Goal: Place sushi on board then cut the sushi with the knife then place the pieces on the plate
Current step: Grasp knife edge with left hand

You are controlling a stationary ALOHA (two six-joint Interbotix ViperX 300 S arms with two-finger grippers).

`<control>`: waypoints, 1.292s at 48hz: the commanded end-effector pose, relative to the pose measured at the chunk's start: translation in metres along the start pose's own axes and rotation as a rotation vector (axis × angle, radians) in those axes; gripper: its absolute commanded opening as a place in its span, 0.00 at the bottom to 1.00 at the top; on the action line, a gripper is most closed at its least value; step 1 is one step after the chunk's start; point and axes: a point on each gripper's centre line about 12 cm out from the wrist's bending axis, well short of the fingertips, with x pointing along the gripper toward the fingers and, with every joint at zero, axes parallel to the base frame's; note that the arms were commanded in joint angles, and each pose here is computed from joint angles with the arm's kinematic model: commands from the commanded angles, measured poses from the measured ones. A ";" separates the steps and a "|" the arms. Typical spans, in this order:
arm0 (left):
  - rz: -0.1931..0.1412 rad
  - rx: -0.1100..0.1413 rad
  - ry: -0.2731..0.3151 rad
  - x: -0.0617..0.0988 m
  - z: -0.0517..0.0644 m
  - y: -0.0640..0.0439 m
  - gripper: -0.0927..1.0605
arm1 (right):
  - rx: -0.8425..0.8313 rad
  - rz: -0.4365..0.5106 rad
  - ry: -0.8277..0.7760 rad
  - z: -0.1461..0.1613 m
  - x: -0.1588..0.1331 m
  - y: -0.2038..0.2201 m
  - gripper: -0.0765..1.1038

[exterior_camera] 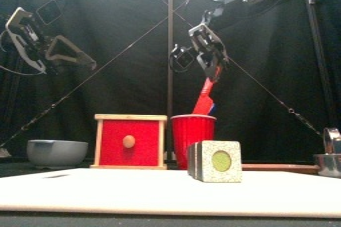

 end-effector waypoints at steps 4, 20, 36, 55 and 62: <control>0.001 0.000 -0.022 0.003 0.007 0.000 0.06 | -0.071 -0.044 -0.174 -0.030 -0.051 0.013 0.30; -0.001 0.003 -0.077 0.004 0.025 -0.001 0.07 | -0.278 -0.081 -0.485 -0.082 -0.052 0.050 0.30; -0.005 -0.004 -0.136 0.005 0.044 -0.002 0.16 | -0.468 -0.010 -0.758 -0.121 0.001 0.059 0.30; -0.050 -0.004 -0.102 0.012 0.049 -0.013 0.63 | -0.664 0.080 -0.915 -0.151 0.072 0.062 0.30; -0.106 -0.006 -0.040 0.027 0.055 -0.030 0.77 | -0.692 0.082 -0.920 -0.155 0.081 0.060 0.30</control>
